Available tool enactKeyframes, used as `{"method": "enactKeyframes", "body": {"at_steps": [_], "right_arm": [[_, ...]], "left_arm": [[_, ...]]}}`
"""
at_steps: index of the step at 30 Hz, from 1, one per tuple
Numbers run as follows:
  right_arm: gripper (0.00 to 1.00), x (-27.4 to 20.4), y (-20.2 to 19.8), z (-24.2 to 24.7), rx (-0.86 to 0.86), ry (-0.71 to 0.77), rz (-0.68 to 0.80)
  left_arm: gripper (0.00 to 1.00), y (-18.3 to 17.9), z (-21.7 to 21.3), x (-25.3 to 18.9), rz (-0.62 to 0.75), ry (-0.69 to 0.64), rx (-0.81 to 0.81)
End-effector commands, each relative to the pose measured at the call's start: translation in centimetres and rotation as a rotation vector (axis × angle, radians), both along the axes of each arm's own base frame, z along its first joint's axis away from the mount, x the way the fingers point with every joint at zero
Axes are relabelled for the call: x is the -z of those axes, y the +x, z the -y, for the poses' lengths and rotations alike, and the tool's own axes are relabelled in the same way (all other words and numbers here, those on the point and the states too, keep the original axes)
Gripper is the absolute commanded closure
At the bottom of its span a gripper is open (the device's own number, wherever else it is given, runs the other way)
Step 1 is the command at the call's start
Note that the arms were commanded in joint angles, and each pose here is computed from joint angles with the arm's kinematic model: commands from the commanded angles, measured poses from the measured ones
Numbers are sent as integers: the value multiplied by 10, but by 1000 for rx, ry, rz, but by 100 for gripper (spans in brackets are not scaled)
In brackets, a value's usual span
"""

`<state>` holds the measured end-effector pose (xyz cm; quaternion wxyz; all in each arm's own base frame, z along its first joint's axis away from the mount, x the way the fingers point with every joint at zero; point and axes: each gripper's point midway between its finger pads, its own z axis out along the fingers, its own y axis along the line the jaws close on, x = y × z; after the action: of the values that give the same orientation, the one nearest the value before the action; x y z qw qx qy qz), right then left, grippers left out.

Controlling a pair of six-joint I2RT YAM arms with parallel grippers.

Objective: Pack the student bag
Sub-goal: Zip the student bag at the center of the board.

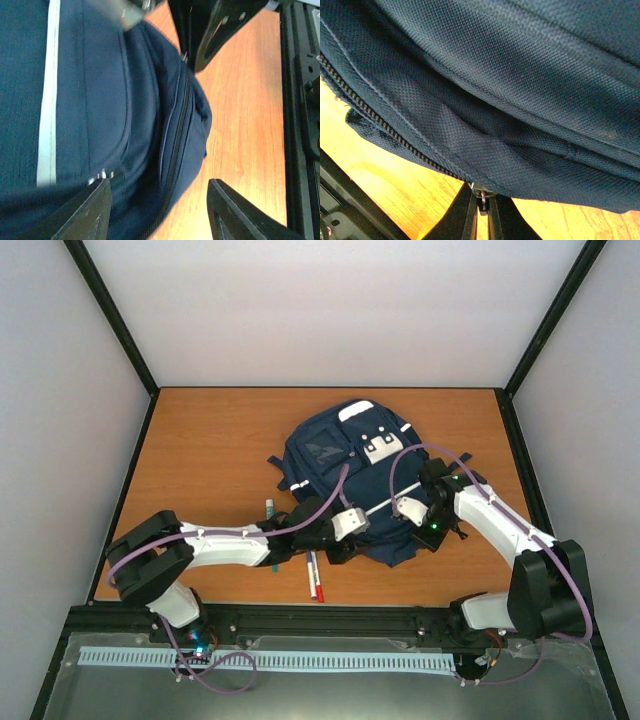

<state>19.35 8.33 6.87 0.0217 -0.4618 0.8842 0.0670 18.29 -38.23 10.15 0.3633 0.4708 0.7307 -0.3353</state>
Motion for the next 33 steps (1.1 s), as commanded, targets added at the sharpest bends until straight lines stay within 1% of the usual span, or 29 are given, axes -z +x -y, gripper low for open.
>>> {"method": "enactKeyframes", "body": {"at_steps": [1,3,8,11,15,18,20,22,25,28,33], "right_arm": [[97,-5,3,-7,6,41,-7],[97,-6,3,-8,8,47,-10],[97,-8,2,-11,6,60,-12],[97,-9,2,-10,0,61,-11],[97,-5,1,-10,-3,57,-17],[97,-3,-1,-10,1,62,-25],[97,-3,-2,-10,0,64,-26],[97,-3,-3,-9,-1,59,-21],[97,0,-4,-2,-9,24,-12],[97,3,-5,6,-8,-4,-11],[97,12,-9,17,8,-39,-34]], "left_arm": [[43,1,31,-28,75,-44,107],[43,6,43,-32,94,-44,134],[43,7,61,-26,83,-26,187],[42,5,69,-18,78,-8,203],[44,2,81,4,66,41,221],[49,4,86,15,65,57,206],[58,5,86,17,58,56,196],[70,6,86,18,52,58,185],[83,7,80,19,49,70,164],[88,10,68,15,68,74,116],[90,19,43,16,96,125,9]]}}
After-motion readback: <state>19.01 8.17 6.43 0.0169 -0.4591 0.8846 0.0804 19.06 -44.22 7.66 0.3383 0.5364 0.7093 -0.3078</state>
